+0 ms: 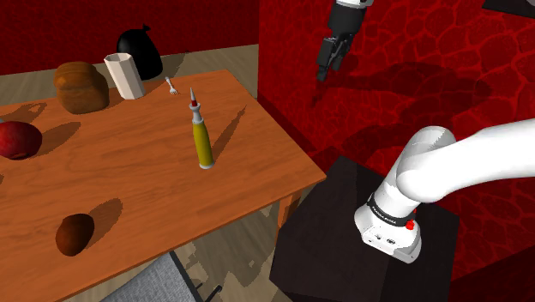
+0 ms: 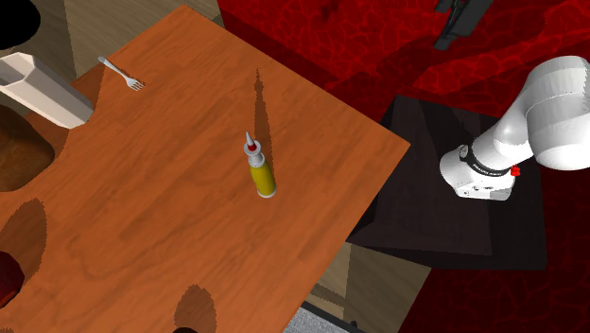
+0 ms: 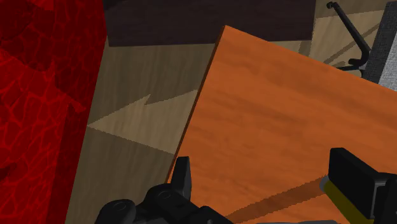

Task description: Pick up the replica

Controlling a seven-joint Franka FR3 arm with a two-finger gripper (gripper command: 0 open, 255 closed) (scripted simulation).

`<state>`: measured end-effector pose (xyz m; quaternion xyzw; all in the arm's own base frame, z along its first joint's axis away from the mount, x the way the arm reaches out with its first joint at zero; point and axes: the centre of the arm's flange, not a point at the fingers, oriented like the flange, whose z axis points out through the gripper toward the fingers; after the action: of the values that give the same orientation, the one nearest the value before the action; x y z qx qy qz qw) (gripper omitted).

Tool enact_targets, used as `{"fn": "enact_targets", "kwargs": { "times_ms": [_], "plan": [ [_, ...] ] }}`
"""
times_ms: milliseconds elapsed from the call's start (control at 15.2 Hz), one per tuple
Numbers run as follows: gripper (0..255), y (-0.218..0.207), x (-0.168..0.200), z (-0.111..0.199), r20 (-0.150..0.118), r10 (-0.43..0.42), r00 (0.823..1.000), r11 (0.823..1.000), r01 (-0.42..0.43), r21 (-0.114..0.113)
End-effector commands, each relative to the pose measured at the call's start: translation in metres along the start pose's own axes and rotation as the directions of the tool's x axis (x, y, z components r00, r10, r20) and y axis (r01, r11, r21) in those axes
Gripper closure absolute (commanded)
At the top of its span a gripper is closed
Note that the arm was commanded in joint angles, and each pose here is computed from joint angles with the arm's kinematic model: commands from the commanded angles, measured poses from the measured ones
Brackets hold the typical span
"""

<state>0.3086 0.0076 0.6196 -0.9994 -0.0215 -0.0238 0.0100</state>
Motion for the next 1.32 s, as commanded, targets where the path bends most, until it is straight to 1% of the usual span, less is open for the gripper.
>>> {"fn": "enact_targets", "kwargs": {
  "times_ms": [0,264,594,924,1254],
  "plan": [
    [0,0.000,0.000,0.000,0.000,0.000,1.000,1.000,0.000,0.000],
    [0,-0.028,0.038,0.016,-0.019,-0.053,0.998,0.999,0.053,0.005],
    [0,-0.066,0.084,0.035,-0.044,-0.119,0.992,0.993,0.120,0.010],
    [0,-0.107,0.127,0.053,-0.069,-0.185,0.980,0.982,0.186,0.013],
    [0,-0.151,0.169,0.070,-0.094,-0.249,0.964,0.968,0.251,0.014]
  ]
}}
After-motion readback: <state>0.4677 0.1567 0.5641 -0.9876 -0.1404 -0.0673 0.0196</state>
